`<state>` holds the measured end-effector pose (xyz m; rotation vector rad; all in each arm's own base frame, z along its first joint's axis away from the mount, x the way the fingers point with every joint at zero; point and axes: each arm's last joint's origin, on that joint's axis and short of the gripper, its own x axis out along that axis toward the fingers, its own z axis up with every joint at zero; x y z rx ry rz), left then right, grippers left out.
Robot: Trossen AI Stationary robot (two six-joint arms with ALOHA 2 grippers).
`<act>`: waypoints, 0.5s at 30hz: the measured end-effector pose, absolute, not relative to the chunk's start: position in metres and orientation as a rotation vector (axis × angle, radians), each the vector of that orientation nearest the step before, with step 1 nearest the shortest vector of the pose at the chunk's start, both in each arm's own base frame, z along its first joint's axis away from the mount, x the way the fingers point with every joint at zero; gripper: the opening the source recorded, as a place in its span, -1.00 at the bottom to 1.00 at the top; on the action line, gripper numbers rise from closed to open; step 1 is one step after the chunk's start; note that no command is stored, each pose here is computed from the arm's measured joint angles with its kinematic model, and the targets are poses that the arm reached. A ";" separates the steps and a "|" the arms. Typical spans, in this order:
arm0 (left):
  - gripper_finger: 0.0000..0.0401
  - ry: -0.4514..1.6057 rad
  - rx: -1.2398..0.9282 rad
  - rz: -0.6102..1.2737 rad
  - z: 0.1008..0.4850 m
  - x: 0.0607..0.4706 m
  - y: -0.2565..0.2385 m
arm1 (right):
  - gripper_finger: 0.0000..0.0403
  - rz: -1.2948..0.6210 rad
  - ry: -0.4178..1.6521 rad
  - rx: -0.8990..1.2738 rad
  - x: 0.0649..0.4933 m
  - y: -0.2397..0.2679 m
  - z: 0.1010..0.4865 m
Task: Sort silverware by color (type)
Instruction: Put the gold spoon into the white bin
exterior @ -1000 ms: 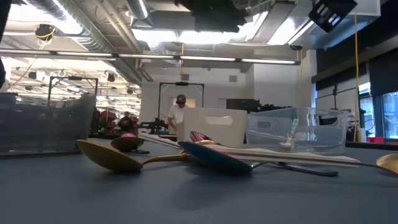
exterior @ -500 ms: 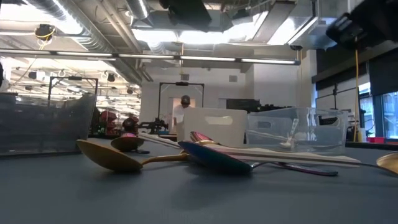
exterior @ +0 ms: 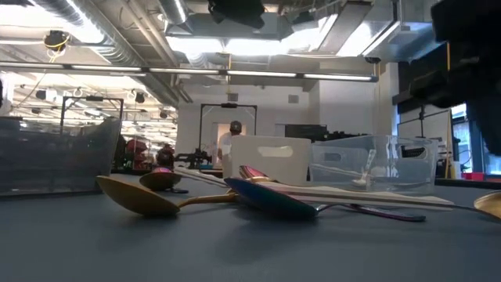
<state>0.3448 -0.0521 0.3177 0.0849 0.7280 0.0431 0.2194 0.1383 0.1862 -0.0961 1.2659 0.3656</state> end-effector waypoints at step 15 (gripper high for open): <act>-0.19 0.727 0.074 0.023 0.317 0.343 -0.063 | -0.26 0.330 1.357 -0.243 0.228 0.141 0.153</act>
